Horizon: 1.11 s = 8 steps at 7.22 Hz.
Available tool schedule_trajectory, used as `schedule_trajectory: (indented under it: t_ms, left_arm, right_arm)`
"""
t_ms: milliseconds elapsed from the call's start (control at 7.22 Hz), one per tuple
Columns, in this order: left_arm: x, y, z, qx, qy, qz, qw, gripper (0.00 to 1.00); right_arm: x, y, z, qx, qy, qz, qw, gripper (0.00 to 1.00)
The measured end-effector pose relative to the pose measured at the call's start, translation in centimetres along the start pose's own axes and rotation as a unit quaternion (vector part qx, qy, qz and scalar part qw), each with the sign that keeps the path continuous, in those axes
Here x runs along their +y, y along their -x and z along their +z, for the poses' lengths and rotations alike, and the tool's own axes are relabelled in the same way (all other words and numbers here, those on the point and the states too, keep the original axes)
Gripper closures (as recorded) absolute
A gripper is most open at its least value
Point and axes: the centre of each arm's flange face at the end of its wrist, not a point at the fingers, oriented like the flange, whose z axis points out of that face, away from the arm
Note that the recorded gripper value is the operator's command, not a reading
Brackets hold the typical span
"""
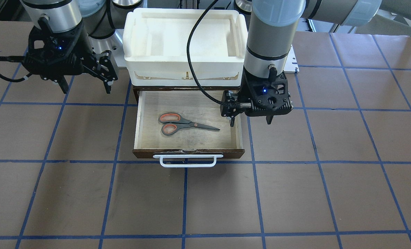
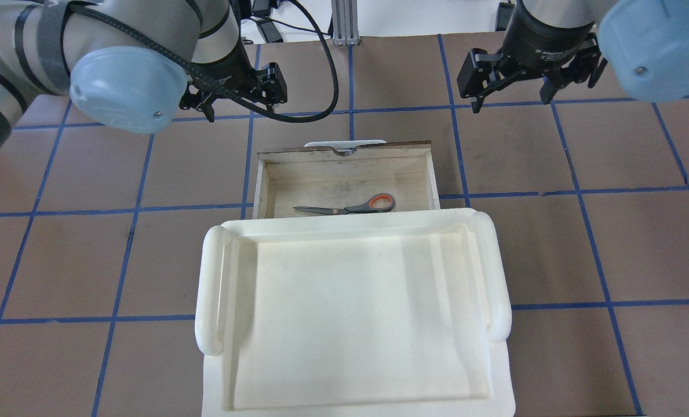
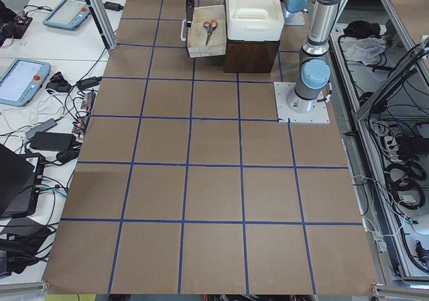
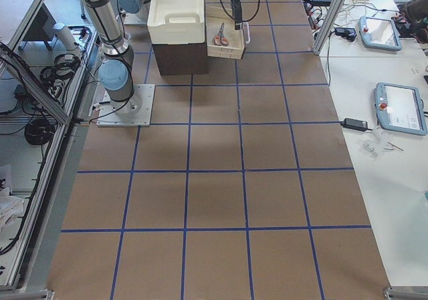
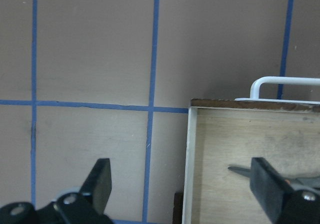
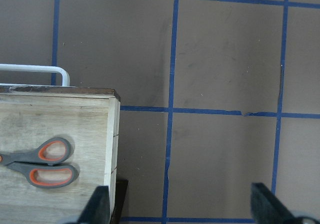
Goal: Put scissors in drawer and close it
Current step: 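Move the left gripper over the drawer front near its white handle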
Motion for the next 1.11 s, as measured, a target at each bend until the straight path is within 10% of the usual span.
schedule_trajectory:
  t_ms: [1108]
  left_arm:
    - [-4.2,-14.7,13.3,0.028,0.000,0.032,0.9991,0.00]
  right_arm:
    - [1.0,-0.2,-1.1,-0.002,-0.007,-0.027,0.9996,0.00]
